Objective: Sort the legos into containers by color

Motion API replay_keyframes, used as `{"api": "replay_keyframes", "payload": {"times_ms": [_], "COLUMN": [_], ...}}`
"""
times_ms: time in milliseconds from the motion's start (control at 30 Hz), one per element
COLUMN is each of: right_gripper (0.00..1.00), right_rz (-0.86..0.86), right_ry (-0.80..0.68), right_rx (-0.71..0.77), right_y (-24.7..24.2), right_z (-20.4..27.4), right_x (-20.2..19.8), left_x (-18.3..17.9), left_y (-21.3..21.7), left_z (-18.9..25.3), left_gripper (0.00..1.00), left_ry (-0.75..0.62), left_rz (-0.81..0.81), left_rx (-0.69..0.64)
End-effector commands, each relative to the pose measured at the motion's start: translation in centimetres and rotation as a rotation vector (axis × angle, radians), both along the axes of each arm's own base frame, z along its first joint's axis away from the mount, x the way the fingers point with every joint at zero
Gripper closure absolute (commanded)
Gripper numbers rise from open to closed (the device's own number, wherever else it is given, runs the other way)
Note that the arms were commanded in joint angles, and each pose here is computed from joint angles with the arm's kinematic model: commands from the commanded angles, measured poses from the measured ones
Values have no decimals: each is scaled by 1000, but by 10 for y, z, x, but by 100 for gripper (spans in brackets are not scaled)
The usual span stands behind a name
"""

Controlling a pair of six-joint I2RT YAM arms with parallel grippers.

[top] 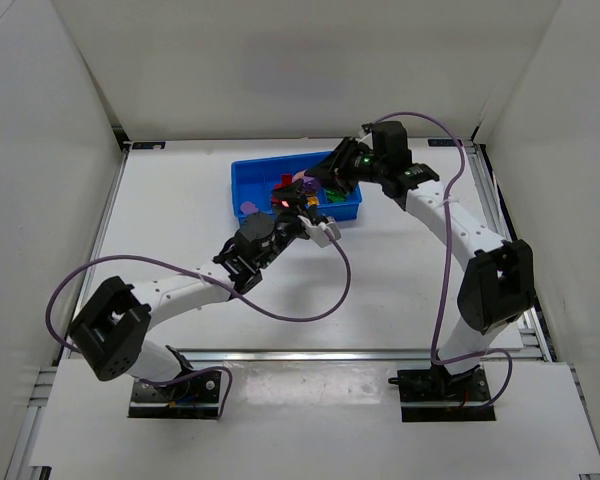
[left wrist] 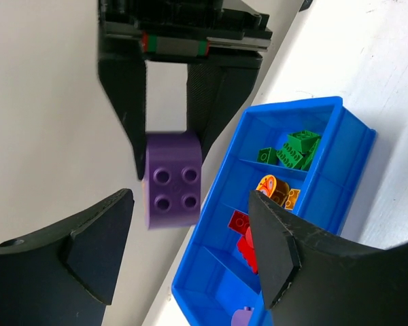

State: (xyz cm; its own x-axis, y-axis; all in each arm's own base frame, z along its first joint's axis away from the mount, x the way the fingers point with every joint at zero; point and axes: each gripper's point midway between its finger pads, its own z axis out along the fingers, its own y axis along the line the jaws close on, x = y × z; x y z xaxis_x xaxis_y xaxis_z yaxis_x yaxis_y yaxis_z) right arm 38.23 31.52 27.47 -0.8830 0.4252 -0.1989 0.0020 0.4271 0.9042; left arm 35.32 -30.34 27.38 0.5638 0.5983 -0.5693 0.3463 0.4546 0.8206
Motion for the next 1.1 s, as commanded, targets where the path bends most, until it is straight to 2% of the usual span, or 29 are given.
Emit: {"api": "replay_keyframes", "payload": {"times_ms": [0, 167, 267, 367, 400, 433, 467, 533, 733, 1067], "right_gripper": [100, 100, 100, 100, 100, 100, 100, 100, 100, 100], "right_rz": [36, 38, 42, 43, 38, 37, 35, 32, -9, -92], "right_ry": [-64, -62, -73, -75, -75, -70, -70, -66, -65, -92], "right_rx": [50, 50, 56, 54, 51, 51, 50, 52, 43, 24], "right_y": [10, 9, 10, 10, 9, 9, 8, 9, 5, -10], "right_z": [30, 30, 32, 33, 32, 32, 32, 32, 28, 30], "right_x": [-3, -5, -4, -5, -4, -5, -4, -4, 10, 53], "left_x": [5, 11, 15, 19, 20, 21, 21, 20, -2, -69], "left_y": [-2, -5, -7, -6, -6, -5, -5, -5, -13, -36], "left_z": [20, 22, 21, 21, 21, 21, 22, 23, 22, 32], "left_gripper": [21, 23, 30, 45, 57, 64, 77, 89, 90, 90], "left_ry": [-44, -53, -52, -49, -46, -46, -47, -45, -48, -39], "left_rz": [21, 22, 17, 28, 29, 31, 31, 30, -37, -158], "left_rx": [-34, -30, -31, -35, -38, -38, -39, -46, -43, -77]}}
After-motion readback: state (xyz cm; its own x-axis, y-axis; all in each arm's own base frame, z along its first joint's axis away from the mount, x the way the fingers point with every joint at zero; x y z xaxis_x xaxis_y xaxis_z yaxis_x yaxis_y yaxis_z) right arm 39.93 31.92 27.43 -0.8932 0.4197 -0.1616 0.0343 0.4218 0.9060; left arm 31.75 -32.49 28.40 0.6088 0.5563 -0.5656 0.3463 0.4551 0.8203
